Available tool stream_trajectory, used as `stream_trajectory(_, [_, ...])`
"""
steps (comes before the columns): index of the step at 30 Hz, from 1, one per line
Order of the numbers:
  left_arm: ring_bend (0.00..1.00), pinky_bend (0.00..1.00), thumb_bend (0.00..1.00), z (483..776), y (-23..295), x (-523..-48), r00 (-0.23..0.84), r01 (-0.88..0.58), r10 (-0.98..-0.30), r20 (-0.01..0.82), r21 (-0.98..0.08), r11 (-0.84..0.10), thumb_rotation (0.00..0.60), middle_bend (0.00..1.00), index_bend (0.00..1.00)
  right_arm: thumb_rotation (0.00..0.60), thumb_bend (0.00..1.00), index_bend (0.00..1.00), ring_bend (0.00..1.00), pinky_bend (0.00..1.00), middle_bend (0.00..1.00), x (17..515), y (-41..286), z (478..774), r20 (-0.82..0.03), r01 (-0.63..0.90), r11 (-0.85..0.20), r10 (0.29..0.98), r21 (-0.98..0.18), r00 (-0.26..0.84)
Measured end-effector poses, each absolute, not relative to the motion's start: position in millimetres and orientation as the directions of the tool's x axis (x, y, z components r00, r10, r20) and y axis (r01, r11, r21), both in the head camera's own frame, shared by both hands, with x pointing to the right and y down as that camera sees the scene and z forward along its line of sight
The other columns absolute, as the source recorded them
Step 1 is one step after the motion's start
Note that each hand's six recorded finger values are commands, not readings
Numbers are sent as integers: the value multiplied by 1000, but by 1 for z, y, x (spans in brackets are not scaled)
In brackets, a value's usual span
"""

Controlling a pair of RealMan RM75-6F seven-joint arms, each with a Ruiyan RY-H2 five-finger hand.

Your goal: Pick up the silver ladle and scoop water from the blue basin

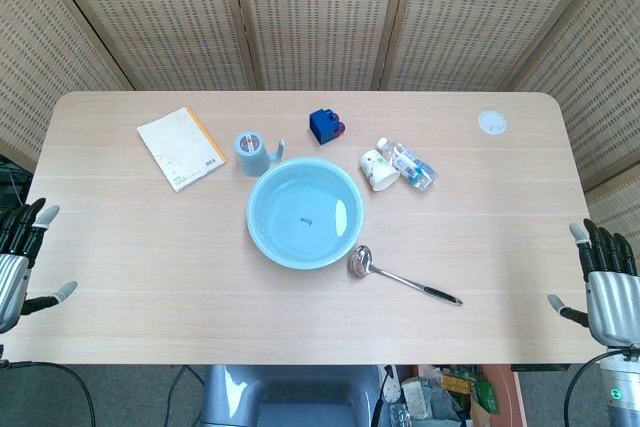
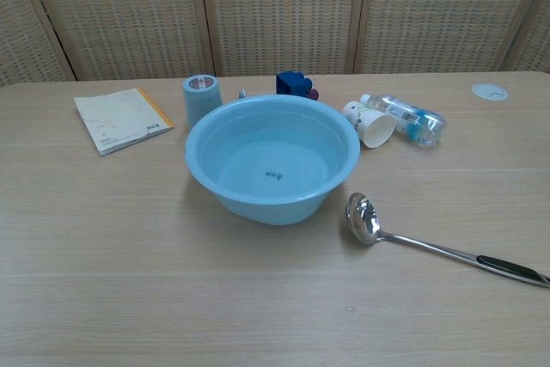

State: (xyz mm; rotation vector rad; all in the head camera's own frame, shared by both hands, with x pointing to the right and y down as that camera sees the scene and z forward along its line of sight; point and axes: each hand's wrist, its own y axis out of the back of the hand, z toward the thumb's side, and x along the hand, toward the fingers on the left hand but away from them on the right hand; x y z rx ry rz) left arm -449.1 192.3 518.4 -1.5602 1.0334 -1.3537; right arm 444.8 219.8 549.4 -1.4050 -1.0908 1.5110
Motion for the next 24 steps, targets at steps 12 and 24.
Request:
stream_trajectory(12, [0,0,0,519,190,-452,75,-78,-942,328,-940,-333,600,0,0,600,0,0,626,753,636,432,217,563,-370,-6,-370,928,-929,-38])
stream_trajectory(24, [0,0,0,526,184,-453,51,-64,-939,340,-937,-343,600,0,0,600,0,174,989,1000,952,362,210,620,-543,55,-549,834,-834,92])
